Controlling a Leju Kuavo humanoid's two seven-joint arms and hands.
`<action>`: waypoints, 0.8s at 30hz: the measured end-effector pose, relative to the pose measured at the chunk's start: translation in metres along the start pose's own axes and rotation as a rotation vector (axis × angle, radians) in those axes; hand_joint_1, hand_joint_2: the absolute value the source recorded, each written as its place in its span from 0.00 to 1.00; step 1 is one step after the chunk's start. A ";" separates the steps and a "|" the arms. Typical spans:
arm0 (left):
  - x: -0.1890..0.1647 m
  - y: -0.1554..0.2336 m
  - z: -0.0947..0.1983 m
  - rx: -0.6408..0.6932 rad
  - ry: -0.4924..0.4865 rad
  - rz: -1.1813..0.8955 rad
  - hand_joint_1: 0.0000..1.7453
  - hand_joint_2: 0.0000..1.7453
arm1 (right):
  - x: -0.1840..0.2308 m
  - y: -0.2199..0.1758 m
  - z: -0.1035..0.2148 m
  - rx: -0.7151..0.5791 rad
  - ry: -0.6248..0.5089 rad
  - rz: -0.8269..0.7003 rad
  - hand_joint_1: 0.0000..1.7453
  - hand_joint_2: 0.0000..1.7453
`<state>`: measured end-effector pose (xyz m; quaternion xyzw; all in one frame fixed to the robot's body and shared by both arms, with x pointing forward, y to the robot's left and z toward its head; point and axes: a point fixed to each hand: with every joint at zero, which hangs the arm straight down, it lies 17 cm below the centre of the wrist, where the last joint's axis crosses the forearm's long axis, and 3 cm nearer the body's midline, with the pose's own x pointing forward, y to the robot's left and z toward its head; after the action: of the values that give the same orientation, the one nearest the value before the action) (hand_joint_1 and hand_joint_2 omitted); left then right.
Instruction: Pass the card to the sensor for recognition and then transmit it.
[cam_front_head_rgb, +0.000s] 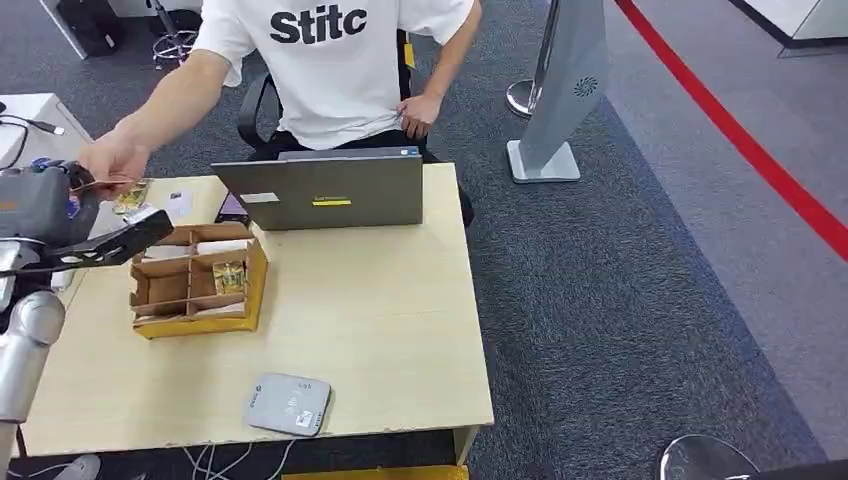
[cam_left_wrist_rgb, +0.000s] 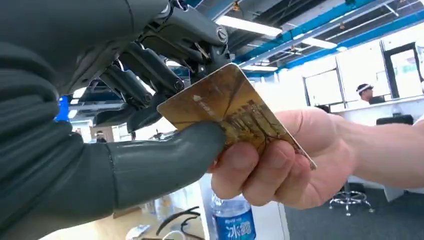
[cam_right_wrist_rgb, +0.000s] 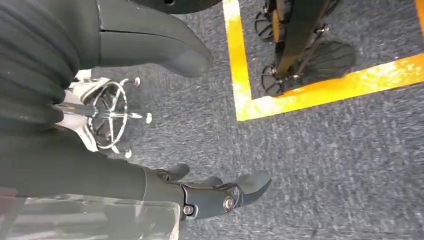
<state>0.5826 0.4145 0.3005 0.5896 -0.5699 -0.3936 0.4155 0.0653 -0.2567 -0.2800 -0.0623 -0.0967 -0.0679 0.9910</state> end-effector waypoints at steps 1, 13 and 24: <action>-0.001 -0.003 0.000 -0.004 0.003 0.000 1.00 1.00 | -0.001 0.000 0.000 0.000 0.002 0.002 0.00 1.00; -0.002 -0.013 0.002 -0.024 0.007 0.004 0.00 1.00 | -0.005 0.001 0.001 0.007 0.011 0.012 0.00 1.00; 0.005 -0.023 0.009 -0.028 -0.002 0.020 0.00 1.00 | -0.009 -0.002 0.000 0.003 0.023 0.009 0.00 1.00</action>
<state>0.5824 0.4089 0.2764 0.5777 -0.5706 -0.3981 0.4269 0.0565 -0.2579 -0.2811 -0.0606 -0.0850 -0.0639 0.9925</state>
